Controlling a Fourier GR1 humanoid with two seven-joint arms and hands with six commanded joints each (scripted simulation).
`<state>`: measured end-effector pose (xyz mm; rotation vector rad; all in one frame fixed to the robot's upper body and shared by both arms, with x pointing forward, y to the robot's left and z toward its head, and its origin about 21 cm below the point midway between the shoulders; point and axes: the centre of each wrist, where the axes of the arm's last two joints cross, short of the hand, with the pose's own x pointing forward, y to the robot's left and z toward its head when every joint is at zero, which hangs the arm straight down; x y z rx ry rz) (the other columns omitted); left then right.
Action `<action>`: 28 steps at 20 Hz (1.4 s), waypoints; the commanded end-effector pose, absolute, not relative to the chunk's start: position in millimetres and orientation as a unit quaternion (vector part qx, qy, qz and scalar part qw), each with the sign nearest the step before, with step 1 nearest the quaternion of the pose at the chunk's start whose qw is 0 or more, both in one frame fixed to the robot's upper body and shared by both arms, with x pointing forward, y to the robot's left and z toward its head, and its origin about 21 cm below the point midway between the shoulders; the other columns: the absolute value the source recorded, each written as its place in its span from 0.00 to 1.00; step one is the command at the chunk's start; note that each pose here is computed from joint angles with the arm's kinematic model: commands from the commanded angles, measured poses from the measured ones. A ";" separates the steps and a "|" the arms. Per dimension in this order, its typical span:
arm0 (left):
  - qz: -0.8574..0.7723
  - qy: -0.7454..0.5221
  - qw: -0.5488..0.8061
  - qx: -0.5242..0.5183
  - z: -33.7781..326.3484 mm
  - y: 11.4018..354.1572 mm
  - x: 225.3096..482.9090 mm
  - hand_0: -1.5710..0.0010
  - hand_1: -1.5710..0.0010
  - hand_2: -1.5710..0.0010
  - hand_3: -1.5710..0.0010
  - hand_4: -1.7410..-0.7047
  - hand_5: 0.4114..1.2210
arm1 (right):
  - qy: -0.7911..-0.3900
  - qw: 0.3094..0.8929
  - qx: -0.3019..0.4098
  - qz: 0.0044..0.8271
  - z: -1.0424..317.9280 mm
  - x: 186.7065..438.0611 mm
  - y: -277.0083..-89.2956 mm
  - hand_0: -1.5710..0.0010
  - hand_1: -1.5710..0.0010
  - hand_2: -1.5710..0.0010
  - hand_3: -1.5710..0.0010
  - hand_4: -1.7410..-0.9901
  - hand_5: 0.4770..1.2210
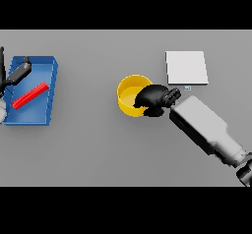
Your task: Pick up the red beaker and tilt it to pour out 1 green nut into yellow bowl. Pick up the yellow bowl and place it on the metallic measuring scale.
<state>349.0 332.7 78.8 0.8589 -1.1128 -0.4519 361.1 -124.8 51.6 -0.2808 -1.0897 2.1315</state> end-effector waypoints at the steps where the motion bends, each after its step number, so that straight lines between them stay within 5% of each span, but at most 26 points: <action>1: -0.205 -0.505 0.742 0.390 75.4 332.3 350.1 1.00 1.00 1.00 1.00 0.97 0.34 | -0.422 0.359 -0.105 0.826 52.4 362.4 -126.1 0.06 0.06 0.18 0.13 0.05 0.96; 5: -0.205 -0.502 0.742 0.394 75.2 334.6 350.6 1.00 1.00 1.00 1.00 0.98 0.34 | -0.432 0.352 -0.103 0.824 58.7 359.6 -130.6 0.03 0.03 0.17 0.11 0.02 0.99; 12: -0.209 -0.508 0.738 0.392 78.1 333.7 349.5 1.00 1.00 1.00 1.00 0.97 0.35 | -0.447 0.357 -0.136 0.809 100.6 362.9 -137.9 0.01 0.01 0.10 0.21 0.00 1.00; 19: -0.207 -0.507 0.736 0.396 78.4 333.7 348.5 1.00 1.00 1.00 1.00 0.96 0.36 | -0.469 0.384 -0.177 0.775 124.0 374.9 -150.0 0.00 0.00 0.07 0.14 0.00 1.00; 28: -0.202 -0.505 0.739 0.398 84.6 332.8 348.7 1.00 1.00 1.00 1.00 0.97 0.36 | -0.484 0.424 -0.259 0.721 142.4 412.2 -216.0 0.00 0.00 0.03 0.24 0.00 1.00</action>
